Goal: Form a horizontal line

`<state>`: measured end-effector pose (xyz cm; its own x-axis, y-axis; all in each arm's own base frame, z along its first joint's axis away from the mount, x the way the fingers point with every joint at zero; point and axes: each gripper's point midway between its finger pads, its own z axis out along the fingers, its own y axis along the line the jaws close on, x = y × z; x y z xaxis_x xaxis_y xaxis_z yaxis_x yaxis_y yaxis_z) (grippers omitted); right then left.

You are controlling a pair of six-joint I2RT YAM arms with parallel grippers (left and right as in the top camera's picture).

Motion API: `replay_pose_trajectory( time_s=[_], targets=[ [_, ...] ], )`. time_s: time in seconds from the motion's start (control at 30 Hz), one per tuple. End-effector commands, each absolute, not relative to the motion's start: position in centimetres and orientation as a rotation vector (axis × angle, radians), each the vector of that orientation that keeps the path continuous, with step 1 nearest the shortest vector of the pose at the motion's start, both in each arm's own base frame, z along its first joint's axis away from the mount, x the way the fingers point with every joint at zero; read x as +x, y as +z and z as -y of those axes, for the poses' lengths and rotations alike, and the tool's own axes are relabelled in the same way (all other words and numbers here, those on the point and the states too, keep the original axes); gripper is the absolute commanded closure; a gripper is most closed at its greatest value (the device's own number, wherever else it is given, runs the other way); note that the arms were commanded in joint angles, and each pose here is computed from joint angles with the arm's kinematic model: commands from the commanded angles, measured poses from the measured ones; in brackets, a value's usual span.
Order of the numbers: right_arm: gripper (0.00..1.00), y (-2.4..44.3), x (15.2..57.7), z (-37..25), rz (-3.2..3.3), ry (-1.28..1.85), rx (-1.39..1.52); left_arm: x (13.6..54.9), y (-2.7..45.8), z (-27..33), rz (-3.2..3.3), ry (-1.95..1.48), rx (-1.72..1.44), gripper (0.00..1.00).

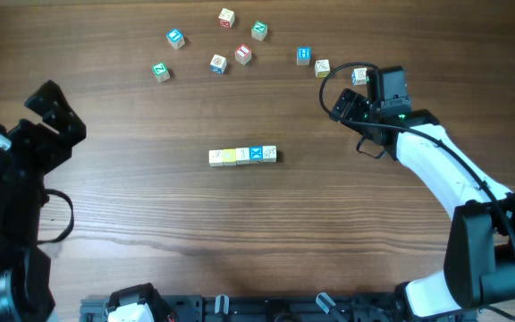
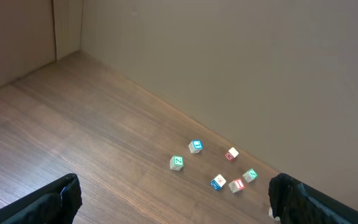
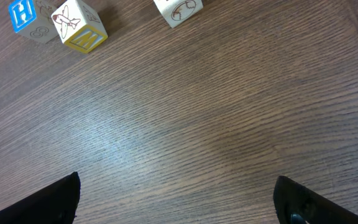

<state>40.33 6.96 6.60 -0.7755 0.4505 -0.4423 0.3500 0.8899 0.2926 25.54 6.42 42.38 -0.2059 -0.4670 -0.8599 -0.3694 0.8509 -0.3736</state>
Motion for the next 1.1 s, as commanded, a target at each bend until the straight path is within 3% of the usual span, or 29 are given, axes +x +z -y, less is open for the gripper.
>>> replay_pose_trajectory(
  time_s=[0.0,0.13,0.33,0.47,0.53,0.6,0.67,0.8,0.93,1.07],
  targets=[
    [0.0,6.9,40.4,-6.8,-2.533,0.25,0.554,26.3,41.1,-6.6,-1.86,-0.093,-0.646,0.0],
    [0.0,6.9,40.4,-6.8,-2.533,0.25,0.554,26.3,40.0,-6.6,-1.896,-0.09,-0.658,0.0],
    [0.0,6.9,40.4,-6.8,-2.533,0.25,0.554,25.5,34.5,-6.5,-2.052,-0.074,-0.707,0.0],
    [0.0,6.9,40.4,-6.8,-2.533,0.25,0.555,27.0,33.2,-6.8,-2.029,-0.076,-0.7,0.0],
    [0.0,6.9,40.4,-6.8,-2.533,0.25,0.554,30.1,33.7,-7.5,-1.808,-0.098,-0.63,0.0],
    [0.0,6.9,40.4,-6.8,-2.533,0.25,0.554,31.2,37.3,-7.7,-1.492,-0.126,-0.527,0.0],
    [0.0,6.9,40.4,-6.8,-2.533,0.25,0.555,30.6,37.1,-7.6,-1.386,-0.134,-0.493,0.0],
    [0.0,6.9,40.4,-6.8,-2.533,0.25,0.555,28.3,28.0,-7.1,-1.7,-0.108,-0.594,0.0],
    [0.0,6.9,40.4,-6.8,-2.533,0.25,0.554,27.4,32.6,-6.9,-1.339,-0.137,-0.478,0.0],
    [0.0,6.9,40.4,-6.8,-2.533,0.25,0.554,25.4,27.8,-6.4,-1.31,-0.139,-0.468,0.0]
  ],
)
